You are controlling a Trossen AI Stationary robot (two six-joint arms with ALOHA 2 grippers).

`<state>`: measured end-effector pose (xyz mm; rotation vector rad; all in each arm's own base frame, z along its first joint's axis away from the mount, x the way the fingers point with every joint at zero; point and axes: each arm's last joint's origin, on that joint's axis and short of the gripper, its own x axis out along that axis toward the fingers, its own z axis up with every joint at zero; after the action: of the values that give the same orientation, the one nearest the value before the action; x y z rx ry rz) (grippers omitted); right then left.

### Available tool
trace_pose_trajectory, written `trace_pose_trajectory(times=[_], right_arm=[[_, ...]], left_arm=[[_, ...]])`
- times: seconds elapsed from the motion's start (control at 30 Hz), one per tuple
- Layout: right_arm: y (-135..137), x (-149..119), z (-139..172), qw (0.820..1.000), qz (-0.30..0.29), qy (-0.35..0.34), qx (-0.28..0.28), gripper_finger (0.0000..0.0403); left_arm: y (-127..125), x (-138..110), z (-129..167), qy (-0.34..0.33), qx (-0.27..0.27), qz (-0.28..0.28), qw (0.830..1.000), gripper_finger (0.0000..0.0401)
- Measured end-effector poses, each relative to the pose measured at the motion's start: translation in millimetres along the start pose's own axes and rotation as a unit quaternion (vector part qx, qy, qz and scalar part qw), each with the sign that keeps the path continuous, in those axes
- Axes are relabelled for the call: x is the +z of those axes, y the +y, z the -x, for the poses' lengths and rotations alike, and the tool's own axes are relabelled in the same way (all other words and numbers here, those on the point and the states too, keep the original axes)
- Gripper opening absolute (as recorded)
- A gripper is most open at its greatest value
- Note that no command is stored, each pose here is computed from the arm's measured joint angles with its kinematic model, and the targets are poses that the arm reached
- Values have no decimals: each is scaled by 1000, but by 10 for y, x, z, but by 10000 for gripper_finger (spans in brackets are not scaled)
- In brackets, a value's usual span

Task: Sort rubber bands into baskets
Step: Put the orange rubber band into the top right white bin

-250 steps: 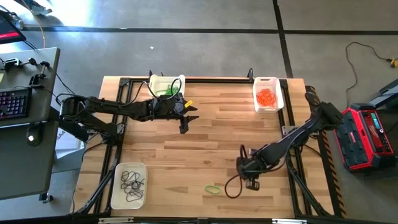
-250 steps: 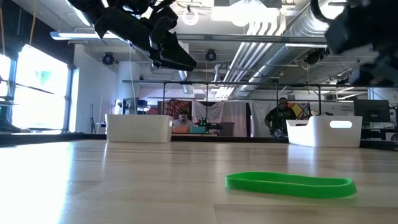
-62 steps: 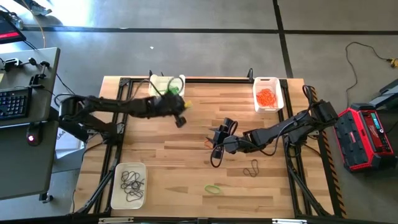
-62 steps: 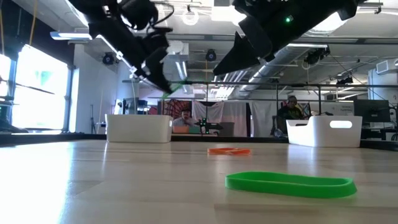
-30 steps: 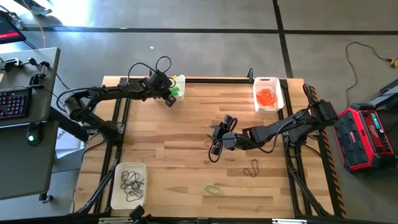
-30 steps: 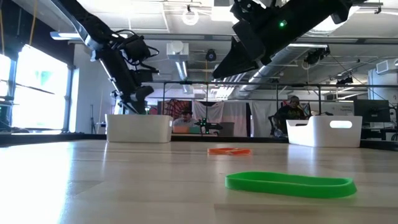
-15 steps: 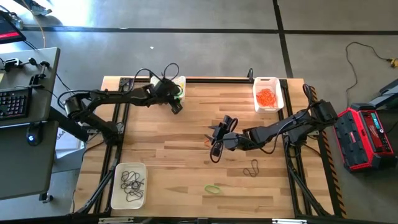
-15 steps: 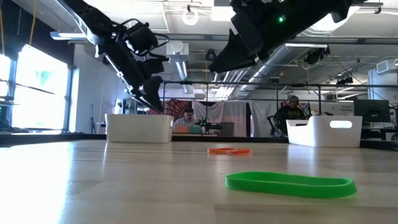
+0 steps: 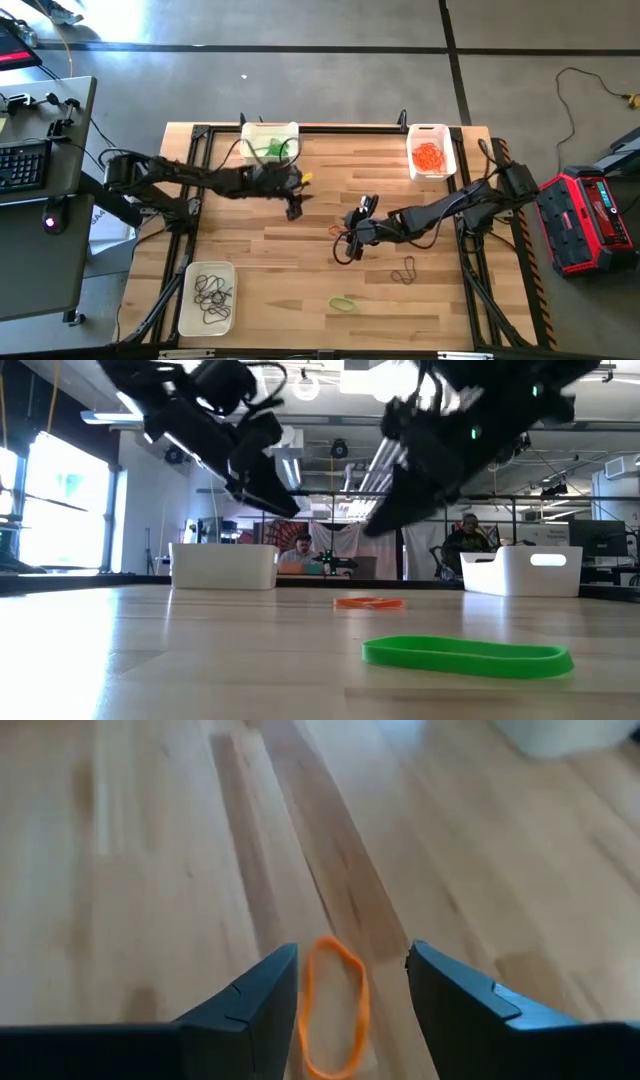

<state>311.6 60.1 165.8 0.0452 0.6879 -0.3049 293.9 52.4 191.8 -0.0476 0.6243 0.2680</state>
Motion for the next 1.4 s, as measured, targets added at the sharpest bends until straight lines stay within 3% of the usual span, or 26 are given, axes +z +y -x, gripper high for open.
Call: trace_pose_trajectory(times=[0.27,0.6,0.73,0.9,0.97,1.23,1.4], right_arm=[[-50,-327,-225,1000,1,23,3,179],[-33,-527,-356,998,-3,63,24,173],[-23,-538,-372,997,-3,66,29,126],[-18,-494,-336,997,4,69,38,17],[-29,-464,-280,997,7,74,33,12],[-235,-226,191,996,4,64,-65,3],[-594,-131,575,977,-39,48,-205,1]], left_arm=[[-238,-223,38,-121,-51,27,991,189],[-297,-291,53,-121,-59,36,990,189],[-297,-284,54,-125,-58,37,990,189],[-297,-285,54,-125,-58,37,990,188],[-297,-284,54,-125,-58,38,990,188],[-296,-291,52,-120,-59,45,990,188],[-296,-292,52,-120,-59,45,990,188]])
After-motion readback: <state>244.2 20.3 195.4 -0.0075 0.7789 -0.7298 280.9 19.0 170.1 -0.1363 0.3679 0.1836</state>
